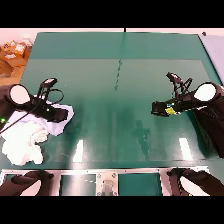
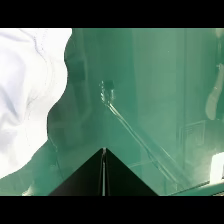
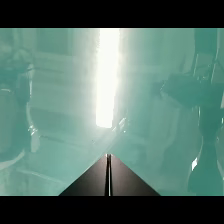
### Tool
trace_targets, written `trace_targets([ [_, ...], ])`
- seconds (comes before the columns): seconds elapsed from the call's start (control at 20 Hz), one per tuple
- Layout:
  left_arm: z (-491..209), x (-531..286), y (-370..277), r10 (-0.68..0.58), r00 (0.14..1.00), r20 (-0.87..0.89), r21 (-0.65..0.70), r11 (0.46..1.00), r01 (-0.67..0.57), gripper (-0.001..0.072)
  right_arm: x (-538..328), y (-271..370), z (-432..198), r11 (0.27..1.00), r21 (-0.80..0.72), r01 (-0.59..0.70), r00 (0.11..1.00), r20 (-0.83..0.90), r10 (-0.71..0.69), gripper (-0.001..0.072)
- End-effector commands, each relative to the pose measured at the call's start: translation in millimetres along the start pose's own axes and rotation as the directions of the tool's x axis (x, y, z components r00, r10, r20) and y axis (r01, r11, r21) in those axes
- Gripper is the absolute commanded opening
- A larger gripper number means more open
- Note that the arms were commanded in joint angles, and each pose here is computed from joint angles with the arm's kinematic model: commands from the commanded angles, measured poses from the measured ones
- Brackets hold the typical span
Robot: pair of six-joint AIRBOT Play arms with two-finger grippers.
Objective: Fold the shirts.
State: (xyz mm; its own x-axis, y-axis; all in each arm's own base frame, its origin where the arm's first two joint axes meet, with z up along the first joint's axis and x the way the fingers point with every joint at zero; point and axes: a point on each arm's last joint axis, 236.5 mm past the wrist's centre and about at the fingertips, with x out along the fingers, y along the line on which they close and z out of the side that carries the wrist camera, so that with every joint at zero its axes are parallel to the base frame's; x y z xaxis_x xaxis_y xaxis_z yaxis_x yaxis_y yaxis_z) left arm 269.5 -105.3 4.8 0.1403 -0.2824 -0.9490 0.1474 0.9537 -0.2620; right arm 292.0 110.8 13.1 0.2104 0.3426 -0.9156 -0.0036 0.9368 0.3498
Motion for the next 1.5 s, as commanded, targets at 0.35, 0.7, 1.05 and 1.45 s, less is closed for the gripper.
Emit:
trace_targets([
  [0.35, -0.1, -0.1, 0.0, 0.0, 1.0, 0.0, 0.001, 1.0, 0.0, 0.0025, -0.1, 0.2, -0.3, 1.0, -0.001, 0.0, 1.0, 0.0, 0.0, 0.0011],
  [0.7, 10.5, -0.3, -4.8, -0.02, 0.999, 0.045, -0.006, 1.0, 0.02, 0.0025, -0.1, 0.7, 5.0, 1.0, -0.001, -0.002, 1.0, 0.022, 0.002, 0.0011],
  [1.05, 37.8, -11.6, 62.1, 0.263, 0.951, 0.161, -0.001, 0.964, -0.266, 0.072, 0.3, 1.4, 5.5, 1.0, 0.001, -0.006, 1.0, 0.025, 0.006, 0.0011],
  [1.45, 37.6, -30.8, 221.3, 0.518, 0.846, 0.127, -0.318, 0.829, -0.46, 0.072, 2.0, 0.5, 8.4, 1.0, 0.002, -0.005, 0.999, 0.037, 0.005, 0.0011],
])
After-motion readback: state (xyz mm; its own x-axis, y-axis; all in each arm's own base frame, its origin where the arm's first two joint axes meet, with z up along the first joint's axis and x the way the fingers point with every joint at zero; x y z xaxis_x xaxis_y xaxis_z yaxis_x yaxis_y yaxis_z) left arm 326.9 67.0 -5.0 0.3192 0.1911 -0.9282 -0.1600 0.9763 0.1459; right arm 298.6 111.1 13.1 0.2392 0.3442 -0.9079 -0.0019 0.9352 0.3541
